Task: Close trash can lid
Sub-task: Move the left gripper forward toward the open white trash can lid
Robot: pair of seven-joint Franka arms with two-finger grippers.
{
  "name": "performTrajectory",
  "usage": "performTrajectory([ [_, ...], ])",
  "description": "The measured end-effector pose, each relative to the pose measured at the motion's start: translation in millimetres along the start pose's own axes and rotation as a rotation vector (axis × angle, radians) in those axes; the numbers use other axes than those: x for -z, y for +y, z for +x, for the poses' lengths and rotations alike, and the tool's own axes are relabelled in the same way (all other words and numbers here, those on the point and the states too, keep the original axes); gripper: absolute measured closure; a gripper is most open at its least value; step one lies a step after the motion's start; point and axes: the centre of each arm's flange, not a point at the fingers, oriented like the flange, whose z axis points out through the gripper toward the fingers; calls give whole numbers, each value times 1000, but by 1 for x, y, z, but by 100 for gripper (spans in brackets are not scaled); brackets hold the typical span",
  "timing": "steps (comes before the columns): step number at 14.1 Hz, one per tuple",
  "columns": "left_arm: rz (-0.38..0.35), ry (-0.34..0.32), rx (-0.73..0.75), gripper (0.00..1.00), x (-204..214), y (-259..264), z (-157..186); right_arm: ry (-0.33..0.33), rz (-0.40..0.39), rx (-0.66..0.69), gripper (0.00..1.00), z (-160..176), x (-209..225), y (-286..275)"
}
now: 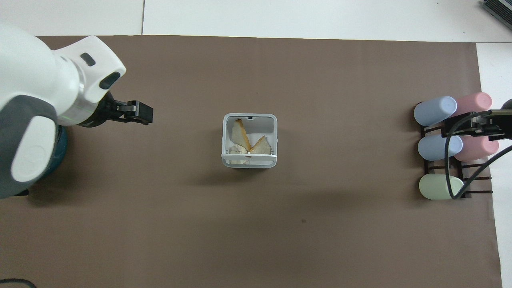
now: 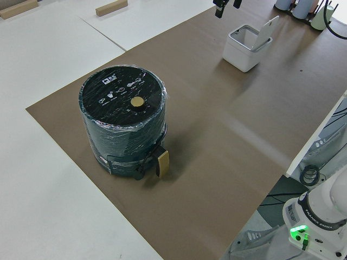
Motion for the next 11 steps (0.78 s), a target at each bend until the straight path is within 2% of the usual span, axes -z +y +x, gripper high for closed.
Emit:
performTrajectory([
  [2,-26,47,43,0,-16,42,-17,0,0,0,0,0,0,0],
  [4,-73,54,80,1,-26,73,-36,0,0,0,0,0,0,0],
  [5,-92,46,90,6,-29,82,-43,0,0,0,0,0,0,0],
  [6,-103,36,94,7,-32,88,-49,0,0,0,0,0,0,0],
  [8,-105,18,97,21,-40,99,-61,0,0,0,0,0,0,0],
  [9,-104,13,102,21,-44,104,-67,0,0,0,0,0,0,0],
  [10,-104,10,100,27,-48,110,-73,0,0,0,0,0,0,0],
  [11,-104,7,97,29,-52,116,-77,0,0,0,0,0,0,0],
])
